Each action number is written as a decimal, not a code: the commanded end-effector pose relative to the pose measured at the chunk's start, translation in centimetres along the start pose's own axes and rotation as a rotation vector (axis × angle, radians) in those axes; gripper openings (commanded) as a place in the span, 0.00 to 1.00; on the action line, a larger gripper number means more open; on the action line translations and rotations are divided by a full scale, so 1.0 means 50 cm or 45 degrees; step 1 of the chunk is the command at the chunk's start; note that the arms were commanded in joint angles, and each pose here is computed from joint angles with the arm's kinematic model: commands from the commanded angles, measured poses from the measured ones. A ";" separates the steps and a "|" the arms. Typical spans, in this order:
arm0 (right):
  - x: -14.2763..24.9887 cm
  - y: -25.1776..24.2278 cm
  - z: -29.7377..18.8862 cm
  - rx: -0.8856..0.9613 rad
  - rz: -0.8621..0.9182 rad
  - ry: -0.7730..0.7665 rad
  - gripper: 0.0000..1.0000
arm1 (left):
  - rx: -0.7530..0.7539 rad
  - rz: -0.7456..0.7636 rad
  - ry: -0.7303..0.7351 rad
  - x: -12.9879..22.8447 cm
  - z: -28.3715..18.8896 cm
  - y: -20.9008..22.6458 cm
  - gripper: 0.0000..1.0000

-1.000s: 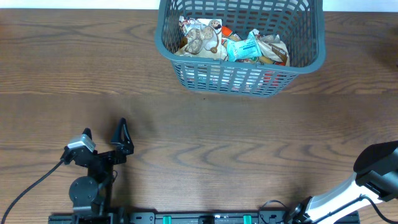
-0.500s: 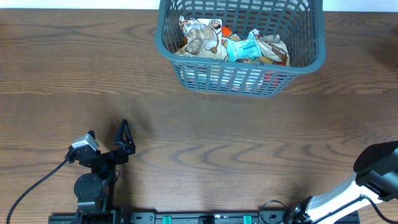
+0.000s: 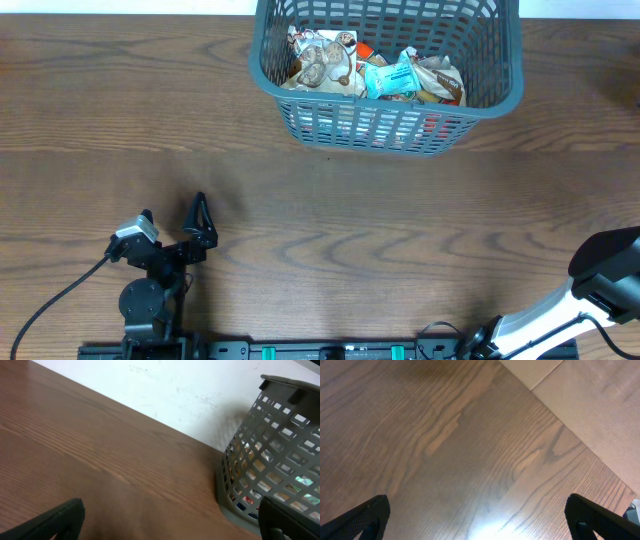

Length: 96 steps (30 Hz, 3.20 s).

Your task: Pack container

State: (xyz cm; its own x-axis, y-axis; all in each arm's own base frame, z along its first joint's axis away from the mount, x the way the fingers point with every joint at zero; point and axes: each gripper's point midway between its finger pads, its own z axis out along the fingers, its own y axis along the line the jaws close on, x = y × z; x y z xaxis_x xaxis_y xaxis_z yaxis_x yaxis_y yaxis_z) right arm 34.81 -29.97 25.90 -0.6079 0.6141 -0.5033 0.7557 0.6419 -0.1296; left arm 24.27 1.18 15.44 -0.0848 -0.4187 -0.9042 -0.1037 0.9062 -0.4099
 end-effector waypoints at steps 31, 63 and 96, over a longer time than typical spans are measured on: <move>-0.015 -0.014 -0.174 0.001 -0.032 -0.259 0.99 | -0.033 0.008 0.037 0.030 0.005 0.019 0.99; 0.301 0.057 -0.488 -0.813 0.147 -1.654 0.99 | -0.033 0.008 0.037 0.030 0.005 0.019 0.99; 0.537 0.237 -0.279 -1.221 -0.221 -1.439 0.99 | -0.033 0.008 0.037 0.030 0.005 0.019 0.98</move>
State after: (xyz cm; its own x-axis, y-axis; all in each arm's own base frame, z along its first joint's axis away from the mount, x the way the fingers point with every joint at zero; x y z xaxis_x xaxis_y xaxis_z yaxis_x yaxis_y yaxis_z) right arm 23.92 -0.31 23.44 0.1866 0.1284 -0.9740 0.0196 0.9907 0.1344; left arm 24.29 1.18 15.44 -0.0835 -0.4187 -0.9043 -0.1031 0.9062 -0.4100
